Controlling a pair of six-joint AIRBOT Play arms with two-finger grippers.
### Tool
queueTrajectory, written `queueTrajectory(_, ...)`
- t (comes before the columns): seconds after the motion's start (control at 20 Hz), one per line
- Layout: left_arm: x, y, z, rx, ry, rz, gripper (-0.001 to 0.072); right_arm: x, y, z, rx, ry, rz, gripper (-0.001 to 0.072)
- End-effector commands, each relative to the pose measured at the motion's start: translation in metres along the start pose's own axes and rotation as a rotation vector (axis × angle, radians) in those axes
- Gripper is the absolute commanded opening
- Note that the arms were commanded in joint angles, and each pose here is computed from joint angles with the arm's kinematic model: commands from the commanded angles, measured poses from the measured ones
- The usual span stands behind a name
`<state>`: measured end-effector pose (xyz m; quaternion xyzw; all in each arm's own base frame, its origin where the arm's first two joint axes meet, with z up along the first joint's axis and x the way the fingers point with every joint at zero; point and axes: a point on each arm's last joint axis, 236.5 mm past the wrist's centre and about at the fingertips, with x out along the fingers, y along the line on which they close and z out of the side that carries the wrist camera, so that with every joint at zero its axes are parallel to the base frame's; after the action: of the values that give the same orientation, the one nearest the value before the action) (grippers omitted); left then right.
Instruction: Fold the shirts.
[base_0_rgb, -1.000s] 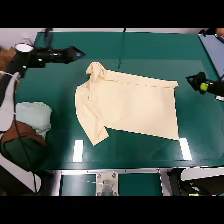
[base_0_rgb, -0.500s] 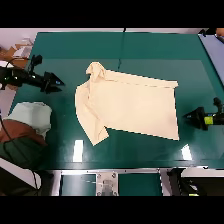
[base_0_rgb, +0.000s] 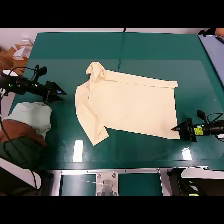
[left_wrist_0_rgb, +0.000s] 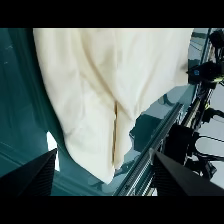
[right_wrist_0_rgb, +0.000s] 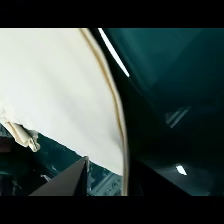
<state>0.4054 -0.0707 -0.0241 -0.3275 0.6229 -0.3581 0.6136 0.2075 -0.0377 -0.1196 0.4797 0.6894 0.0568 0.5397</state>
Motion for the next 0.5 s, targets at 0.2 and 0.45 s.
queueTrajectory(0.2,0.001,0.000,-0.003,-0.010,0.010,-0.004,0.0665,-0.023,0.024,0.062,-0.152,-0.177,-0.092,0.0010)
queueTrajectory(0.45,0.032,0.002,-0.017,-0.026,0.113,0.077,0.0665,-0.076,0.048,0.118,-0.166,-0.388,-0.125,0.0010)
